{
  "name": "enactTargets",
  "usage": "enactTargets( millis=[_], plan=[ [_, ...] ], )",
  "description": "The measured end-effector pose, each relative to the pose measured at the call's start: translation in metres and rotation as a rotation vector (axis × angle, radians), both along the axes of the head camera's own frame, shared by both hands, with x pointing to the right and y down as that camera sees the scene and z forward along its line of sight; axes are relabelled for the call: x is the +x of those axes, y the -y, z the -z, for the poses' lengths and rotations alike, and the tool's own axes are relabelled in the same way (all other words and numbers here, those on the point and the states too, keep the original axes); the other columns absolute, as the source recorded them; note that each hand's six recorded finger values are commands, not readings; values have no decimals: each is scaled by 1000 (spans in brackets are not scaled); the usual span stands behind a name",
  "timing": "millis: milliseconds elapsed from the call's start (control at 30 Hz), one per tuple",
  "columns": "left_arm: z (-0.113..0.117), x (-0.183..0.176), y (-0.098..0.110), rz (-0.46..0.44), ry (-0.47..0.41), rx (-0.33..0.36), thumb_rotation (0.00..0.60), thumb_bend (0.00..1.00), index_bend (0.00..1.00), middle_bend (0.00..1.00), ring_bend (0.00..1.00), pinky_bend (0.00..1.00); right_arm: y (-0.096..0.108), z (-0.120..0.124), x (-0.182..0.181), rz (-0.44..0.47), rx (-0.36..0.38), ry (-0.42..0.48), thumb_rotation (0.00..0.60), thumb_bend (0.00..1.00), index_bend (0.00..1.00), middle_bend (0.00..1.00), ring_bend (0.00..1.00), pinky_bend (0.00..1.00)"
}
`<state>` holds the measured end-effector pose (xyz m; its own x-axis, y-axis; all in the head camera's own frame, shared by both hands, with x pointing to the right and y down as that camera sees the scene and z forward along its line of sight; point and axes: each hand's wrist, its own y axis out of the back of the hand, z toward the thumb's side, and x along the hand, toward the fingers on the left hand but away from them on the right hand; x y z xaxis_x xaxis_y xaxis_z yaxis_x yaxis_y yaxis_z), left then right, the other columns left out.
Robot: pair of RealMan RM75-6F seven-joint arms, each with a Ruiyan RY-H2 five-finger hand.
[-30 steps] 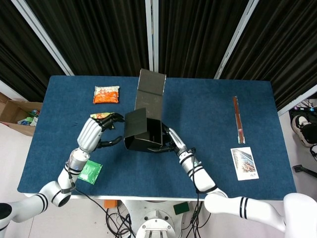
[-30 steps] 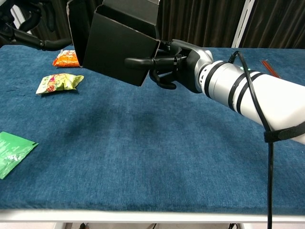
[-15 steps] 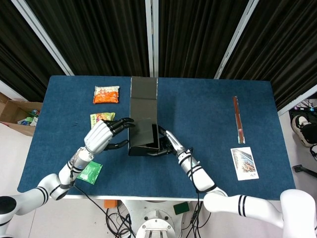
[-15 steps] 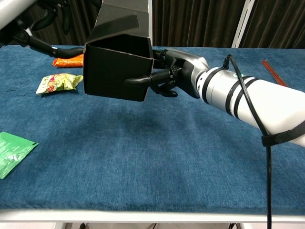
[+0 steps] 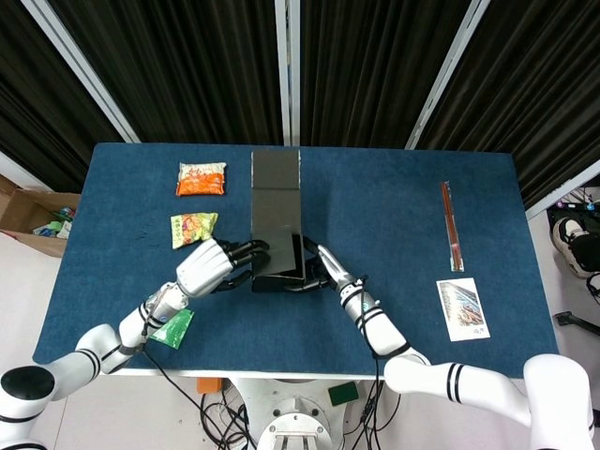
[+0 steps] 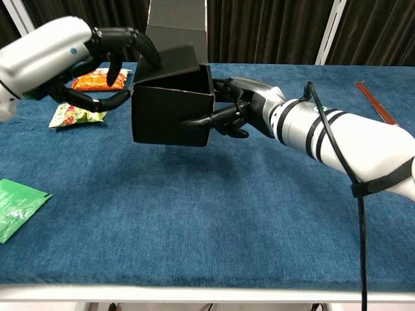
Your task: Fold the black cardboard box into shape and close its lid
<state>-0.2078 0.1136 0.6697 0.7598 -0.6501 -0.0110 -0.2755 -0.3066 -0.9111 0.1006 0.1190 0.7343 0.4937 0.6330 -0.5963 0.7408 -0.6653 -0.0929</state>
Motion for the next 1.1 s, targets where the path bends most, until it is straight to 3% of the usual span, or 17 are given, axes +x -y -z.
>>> enactTargets(
  millis=[667, 1100],
  plan=[
    [-47, 10, -28, -151, 168, -35, 600, 172, 322, 289, 624, 886, 0, -35, 10, 73, 33, -100, 600, 243, 350, 427, 754, 1000],
    [-50, 15, -27, -190, 213, -25, 600, 172, 320, 289, 624, 885, -10, -44, 17, 130, 83, -109, 600, 250, 355, 415, 748, 1000]
  ],
)
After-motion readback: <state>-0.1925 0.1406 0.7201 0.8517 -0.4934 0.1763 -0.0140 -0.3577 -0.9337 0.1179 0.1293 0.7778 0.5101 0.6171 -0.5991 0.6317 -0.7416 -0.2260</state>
